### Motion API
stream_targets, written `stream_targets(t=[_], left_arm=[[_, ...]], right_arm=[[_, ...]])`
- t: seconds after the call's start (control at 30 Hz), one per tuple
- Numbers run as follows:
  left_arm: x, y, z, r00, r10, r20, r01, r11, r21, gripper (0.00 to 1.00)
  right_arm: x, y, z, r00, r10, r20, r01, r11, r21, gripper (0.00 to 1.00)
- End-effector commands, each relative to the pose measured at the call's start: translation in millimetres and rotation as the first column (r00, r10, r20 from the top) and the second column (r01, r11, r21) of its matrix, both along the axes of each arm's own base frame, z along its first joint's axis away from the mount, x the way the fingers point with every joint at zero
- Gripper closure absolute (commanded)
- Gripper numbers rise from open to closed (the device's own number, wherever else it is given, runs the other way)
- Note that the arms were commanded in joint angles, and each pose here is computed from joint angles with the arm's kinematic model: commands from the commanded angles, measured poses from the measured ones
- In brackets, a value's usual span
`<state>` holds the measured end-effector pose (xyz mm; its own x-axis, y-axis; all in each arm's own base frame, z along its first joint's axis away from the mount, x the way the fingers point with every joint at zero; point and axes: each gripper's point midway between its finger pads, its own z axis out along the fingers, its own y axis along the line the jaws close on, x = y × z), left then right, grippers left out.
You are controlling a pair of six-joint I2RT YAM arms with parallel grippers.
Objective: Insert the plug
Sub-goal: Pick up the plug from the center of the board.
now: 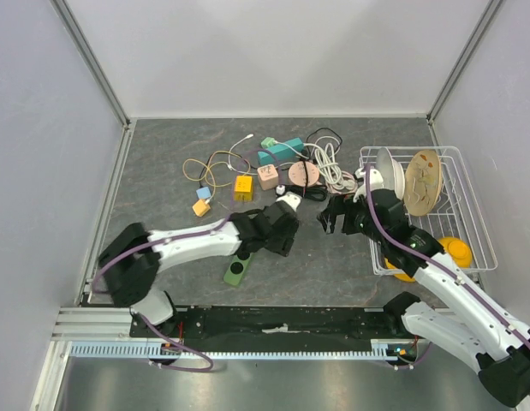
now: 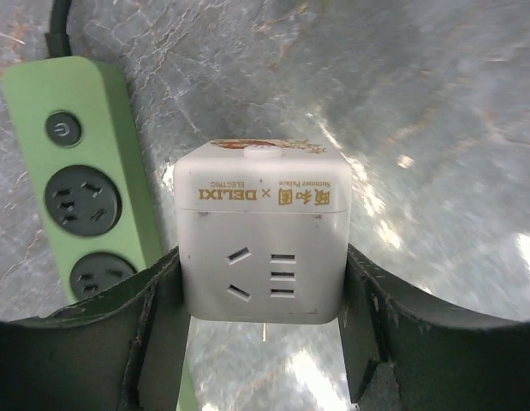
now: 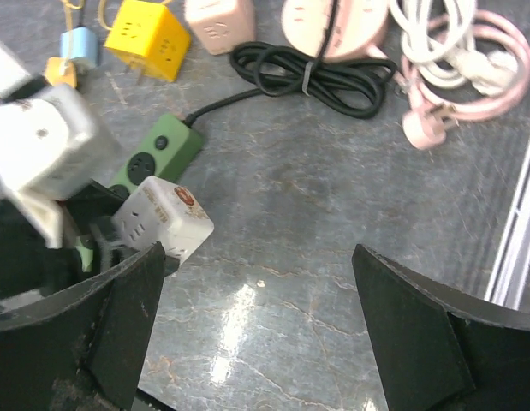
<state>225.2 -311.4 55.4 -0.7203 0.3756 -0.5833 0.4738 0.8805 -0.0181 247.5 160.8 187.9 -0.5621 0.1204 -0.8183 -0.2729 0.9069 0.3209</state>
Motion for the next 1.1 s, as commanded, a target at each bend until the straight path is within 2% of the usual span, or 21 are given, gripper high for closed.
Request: stream_targets(t=[0.0,0.1,0.13,0.17,0.33,0.37,0.57,0.73,0.8,0.97,1.07], left_arm=[[9,-13,96,0.979,-0.106,0.176,0.156,0.94,-0.302,0.74],[9,-6,117,0.962,-0.178,0.208,0.25,0.881,-0.401,0.75],[8,-4,136,0.95,-0.183,0.252,0.281,0.854,-0.438,0.75],[6,-2,143,0.942,-0.214,0.258,0.315,0.828,-0.464,0.78],[-11,6,165,0.883,-0.334,0.329,0.464,0.727,-0.506,0.83],[-18,7,176,0.86,-0.366,0.356,0.508,0.684,-0.524,0.83],[-47,9,197,0.763,-0.48,0.433,0.646,0.546,-0.533,0.83],[-54,8,208,0.72,-0.508,0.473,0.694,0.494,-0.524,0.87],[-58,8,214,0.698,-0.523,0.49,0.715,0.464,-0.523,0.87],[-58,8,224,0.662,-0.54,0.52,0.748,0.426,-0.51,0.87],[-58,8,227,0.644,-0.554,0.527,0.762,0.401,-0.509,0.87]], right_arm=[[4,23,49,0.978,0.162,0.132,-0.164,0.986,0.008,0.02],[2,35,61,0.953,0.257,0.158,-0.259,0.966,-0.009,0.02],[-4,45,64,0.932,0.326,0.158,-0.331,0.944,0.003,0.02],[-4,48,72,0.915,0.362,0.181,-0.366,0.93,-0.008,0.02],[-20,80,87,0.794,0.572,0.204,-0.587,0.809,0.018,0.02],[-24,87,92,0.758,0.618,0.21,-0.636,0.771,0.03,0.02],[-28,104,102,0.659,0.715,0.234,-0.742,0.669,0.044,0.02],[-44,119,105,0.543,0.804,0.243,-0.839,0.535,0.105,0.02],[-45,121,102,0.522,0.819,0.238,-0.853,0.51,0.115,0.02],[-62,124,107,0.423,0.868,0.26,-0.906,0.395,0.153,0.02],[-65,126,105,0.396,0.881,0.258,-0.916,0.362,0.17,0.04]])
